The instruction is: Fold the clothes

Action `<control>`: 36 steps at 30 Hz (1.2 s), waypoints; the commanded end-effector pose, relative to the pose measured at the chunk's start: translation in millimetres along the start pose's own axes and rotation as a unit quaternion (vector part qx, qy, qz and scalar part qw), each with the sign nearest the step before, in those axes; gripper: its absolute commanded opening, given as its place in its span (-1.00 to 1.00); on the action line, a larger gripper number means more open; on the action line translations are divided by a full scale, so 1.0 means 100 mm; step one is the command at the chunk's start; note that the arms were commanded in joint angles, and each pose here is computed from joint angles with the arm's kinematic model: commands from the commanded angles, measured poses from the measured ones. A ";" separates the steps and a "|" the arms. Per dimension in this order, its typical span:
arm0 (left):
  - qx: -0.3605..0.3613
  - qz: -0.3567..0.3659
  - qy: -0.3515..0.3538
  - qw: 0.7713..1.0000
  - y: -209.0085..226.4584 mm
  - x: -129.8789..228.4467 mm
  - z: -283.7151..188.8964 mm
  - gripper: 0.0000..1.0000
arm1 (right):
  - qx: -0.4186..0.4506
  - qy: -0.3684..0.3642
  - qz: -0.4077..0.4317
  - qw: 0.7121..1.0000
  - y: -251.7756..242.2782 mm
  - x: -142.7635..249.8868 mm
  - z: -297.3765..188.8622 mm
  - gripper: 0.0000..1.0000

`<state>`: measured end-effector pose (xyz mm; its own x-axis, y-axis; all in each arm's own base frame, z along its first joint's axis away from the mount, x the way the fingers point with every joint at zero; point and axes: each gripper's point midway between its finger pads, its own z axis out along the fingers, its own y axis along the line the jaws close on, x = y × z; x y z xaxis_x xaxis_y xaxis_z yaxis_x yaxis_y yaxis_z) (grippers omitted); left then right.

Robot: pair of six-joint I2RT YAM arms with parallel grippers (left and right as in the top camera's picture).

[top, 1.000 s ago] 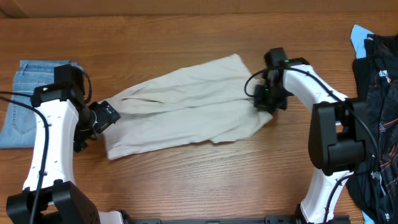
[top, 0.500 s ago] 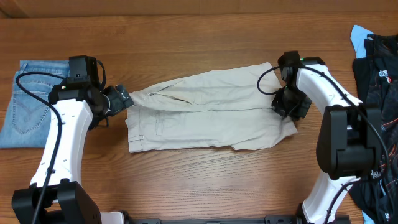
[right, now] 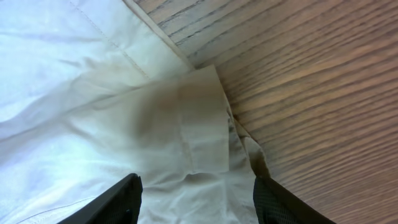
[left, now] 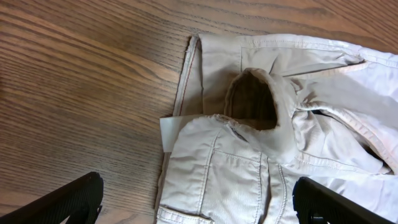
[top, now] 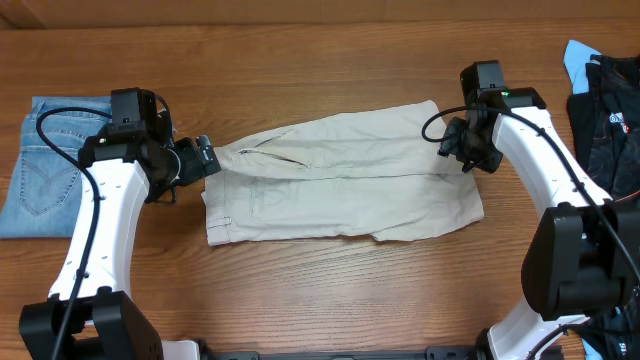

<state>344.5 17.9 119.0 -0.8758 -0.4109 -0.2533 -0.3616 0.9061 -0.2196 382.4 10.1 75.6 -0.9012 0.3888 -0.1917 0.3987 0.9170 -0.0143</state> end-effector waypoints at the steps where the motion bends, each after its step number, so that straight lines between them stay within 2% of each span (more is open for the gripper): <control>1: 0.003 0.014 0.009 1.000 -0.02 0.04 0.04 1.00 | 0.000 0.010 -0.006 1.000 0.00 0.01 0.09 0.22; 8: 0.002 0.014 0.009 1.000 -0.01 0.04 0.04 1.00 | 0.009 0.067 -0.008 0.998 0.03 0.16 0.53 0.19; 9: 0.002 0.014 0.009 1.000 -0.01 0.04 0.04 1.00 | 0.010 0.069 -0.007 0.998 0.03 0.16 0.57 0.13; 10: 0.002 0.014 0.009 1.000 -0.01 0.04 0.04 1.00 | 0.008 0.066 -0.007 0.998 0.04 0.14 0.59 0.03; 11: 0.002 0.014 0.009 1.000 -0.01 0.04 0.04 1.00 | 0.005 0.060 -0.007 0.998 0.06 0.12 0.59 -0.28; 12: 0.002 0.014 0.009 1.000 -0.01 0.04 0.04 1.00 | 0.003 0.055 -0.006 0.998 0.07 0.09 0.59 -0.49; 13: 0.002 0.014 0.009 1.000 -0.01 0.04 0.04 1.00 | -0.002 0.045 -0.006 0.999 0.09 0.04 0.56 -0.82; 14: 0.002 0.014 0.009 1.000 -0.01 0.04 0.04 1.00 | -0.006 0.037 -0.007 0.999 0.10 0.00 0.52 -0.88; 17: 0.001 0.014 0.010 1.000 -0.01 0.04 0.04 0.99 | -0.022 0.004 -0.026 0.999 0.17 -0.18 0.33 -0.88; 20: 0.002 0.014 0.009 1.000 -0.01 0.04 0.04 0.98 | -0.058 -0.072 -0.077 0.993 0.37 -0.58 0.04 -0.89; 21: 0.002 0.014 0.009 1.000 -0.01 0.04 0.04 0.97 | -0.089 -0.108 -0.103 0.985 0.52 -0.75 -0.03 -0.89; 24: 0.002 0.014 0.009 1.000 -0.01 0.04 0.04 0.96 | -0.132 -0.158 -0.117 0.972 0.72 -0.97 -0.12 -0.89; 25: 0.002 0.014 0.009 1.000 -0.01 0.04 0.04 0.96 | -0.148 -0.185 -0.116 0.964 0.80 -1.09 -0.18 -0.78; 27: 0.002 0.013 0.010 1.000 -0.01 0.04 0.04 0.96 | -0.163 -0.208 -0.116 0.957 0.87 -1.19 -0.24 -0.73; 28: 0.001 0.013 0.011 1.000 -0.01 0.05 0.04 0.95 | -0.169 -0.214 -0.117 0.955 0.90 -1.22 -0.25 -0.64; 29: 0.001 0.013 0.011 1.000 -0.01 0.05 0.04 0.95 | -0.180 -0.212 -0.120 0.953 0.95 -1.21 -0.23 -0.36; 31: 0.002 0.013 0.010 1.000 -0.01 0.05 0.04 0.95 | -0.188 -0.197 -0.123 0.954 0.99 -1.17 -0.10 -0.11; 33: 0.002 0.013 0.010 1.000 -0.01 0.05 0.04 0.95 | -0.184 -0.179 -0.124 0.959 0.97 -1.11 0.00 -0.03; 35: 0.002 0.013 0.009 1.000 -0.01 0.04 0.04 0.95 | -0.178 -0.161 -0.124 0.963 0.94 -1.03 0.05 0.34; 36: 0.005 0.015 0.001 1.000 -0.02 0.00 0.04 0.95 | -0.175 -0.154 -0.123 0.965 0.90 -1.00 0.03 0.41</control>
<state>343.1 17.8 118.2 -0.8787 -0.4080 -0.2480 -0.3600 0.9073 -0.2171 508.5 54.6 88.0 -0.8428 0.1610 -0.5137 0.0528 0.9744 0.2187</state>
